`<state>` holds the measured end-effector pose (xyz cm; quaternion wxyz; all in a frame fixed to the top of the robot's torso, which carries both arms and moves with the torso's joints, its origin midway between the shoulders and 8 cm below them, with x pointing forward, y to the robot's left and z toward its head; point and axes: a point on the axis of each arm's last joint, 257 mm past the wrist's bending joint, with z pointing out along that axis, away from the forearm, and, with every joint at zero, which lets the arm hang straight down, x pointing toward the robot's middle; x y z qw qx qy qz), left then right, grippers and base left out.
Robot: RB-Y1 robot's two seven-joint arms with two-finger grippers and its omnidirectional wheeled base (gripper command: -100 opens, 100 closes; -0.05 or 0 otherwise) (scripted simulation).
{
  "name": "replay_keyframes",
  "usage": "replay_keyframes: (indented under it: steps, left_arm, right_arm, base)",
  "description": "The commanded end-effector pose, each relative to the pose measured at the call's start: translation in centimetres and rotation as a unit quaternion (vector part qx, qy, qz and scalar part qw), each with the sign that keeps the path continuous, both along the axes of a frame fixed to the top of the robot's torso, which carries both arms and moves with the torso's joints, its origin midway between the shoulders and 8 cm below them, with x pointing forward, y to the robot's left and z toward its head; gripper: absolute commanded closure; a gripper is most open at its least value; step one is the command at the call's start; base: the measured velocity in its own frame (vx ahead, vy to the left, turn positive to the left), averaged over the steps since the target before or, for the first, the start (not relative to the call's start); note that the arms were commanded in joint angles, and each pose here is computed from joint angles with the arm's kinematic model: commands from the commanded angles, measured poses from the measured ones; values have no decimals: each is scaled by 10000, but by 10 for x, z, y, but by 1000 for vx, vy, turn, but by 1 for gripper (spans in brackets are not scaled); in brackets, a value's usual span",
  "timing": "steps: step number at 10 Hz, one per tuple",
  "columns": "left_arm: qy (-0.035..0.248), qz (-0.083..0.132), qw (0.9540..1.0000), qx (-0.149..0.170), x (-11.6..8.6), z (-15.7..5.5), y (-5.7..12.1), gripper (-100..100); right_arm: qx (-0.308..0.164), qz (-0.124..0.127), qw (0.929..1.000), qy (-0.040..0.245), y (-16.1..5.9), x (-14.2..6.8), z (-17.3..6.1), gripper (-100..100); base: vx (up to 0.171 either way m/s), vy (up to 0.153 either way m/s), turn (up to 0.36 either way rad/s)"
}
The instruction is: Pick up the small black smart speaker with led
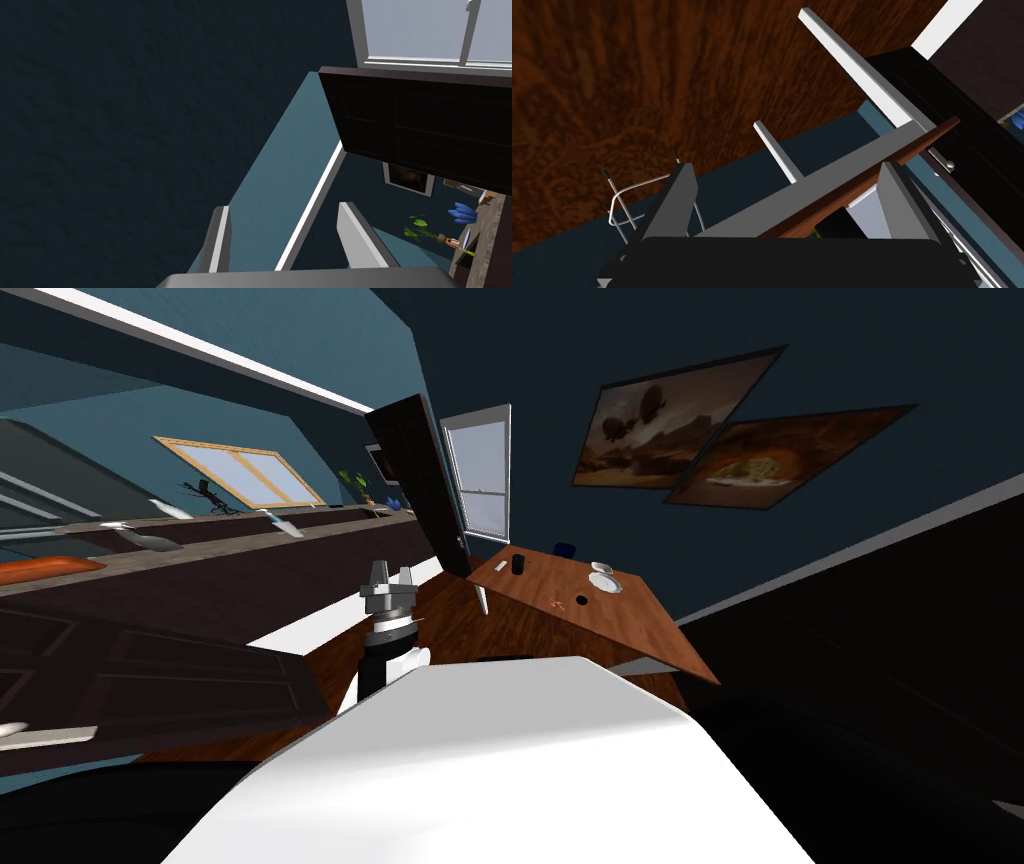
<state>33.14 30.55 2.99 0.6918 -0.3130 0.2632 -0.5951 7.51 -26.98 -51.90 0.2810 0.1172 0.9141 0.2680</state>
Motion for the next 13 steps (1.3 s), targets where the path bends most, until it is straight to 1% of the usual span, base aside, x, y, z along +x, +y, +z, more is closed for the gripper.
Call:
replay_keyframes:
  steps: [1, 2, 3, 4, 5, 7, 8, 9, 10, 11, 12, 13]
  left_arm:
    - [0, 0, 10000, 0, 0, 0, 0, 0]
    - [-1, -1, 10000, 0, 0, 0, 0, 0]
    - [0, 0, 10000, 0, 0, 0, 0, 0]
    - [0, -1, 10000, 0, 0, 0, 0, 0]
    - [0, 0, 10000, 0, 0, 0, 0, 0]
    - [0, 0, 10000, 0, 0, 0, 0, 0]
    - [0, 0, 10000, 0, 0, 0, 0, 0]
    - [0, 0, 10000, 0, 0, 0, 0, 0]
    - [0, 0, 10000, 0, 0, 0, 0, 0]
    - [0, 0, 10000, 0, 0, 0, 0, 0]
    - [0, 0, 10000, 0, 0, 0, 0, 0]
    - [1, 1, 10000, 1, 0, 0, 0, 0]
  right_arm:
    - [-287, 225, 9989, 294, -23, -28, -12, -100]
    - [-370, 201, 9983, 397, -32, -37, -18, -100]
    - [-623, 375, 9952, 647, -55, -59, -25, -100]
    - [-664, 364, 9947, 696, -59, -63, -27, -100]
    - [-934, 519, 9897, 950, -86, -85, -32, -100]
    - [-957, 512, 9893, 977, -89, -87, -33, -100]
    - [-1208, 655, 9833, 1194, -115, -105, -35, -100]
    - [-1248, 643, 9823, 1240, -120, -109, -36, -100]
    - [-1498, 768, 9752, 1439, -147, -124, -35, -100]
    - [-1755, 837, 9667, 1663, -176, -141, -35, -100]
    - [-1823, 848, 9646, 1704, -184, -144, -33, -100]
    - [-2052, 934, 9566, 1847, -210, -152, -29, -100]
  base:
    - [12, 25, 252]
    - [12, 16, 139]
    - [18, 24, 232]
    - [18, 15, 144]
    - [18, 22, 270]
    - [12, 8, 62]
    - [14, 10, 204]
    - [19, 3, 175]
    - [31, 4, 256]
    - [51, -6, 432]
    - [40, -18, 155]
    - [36, -18, 211]
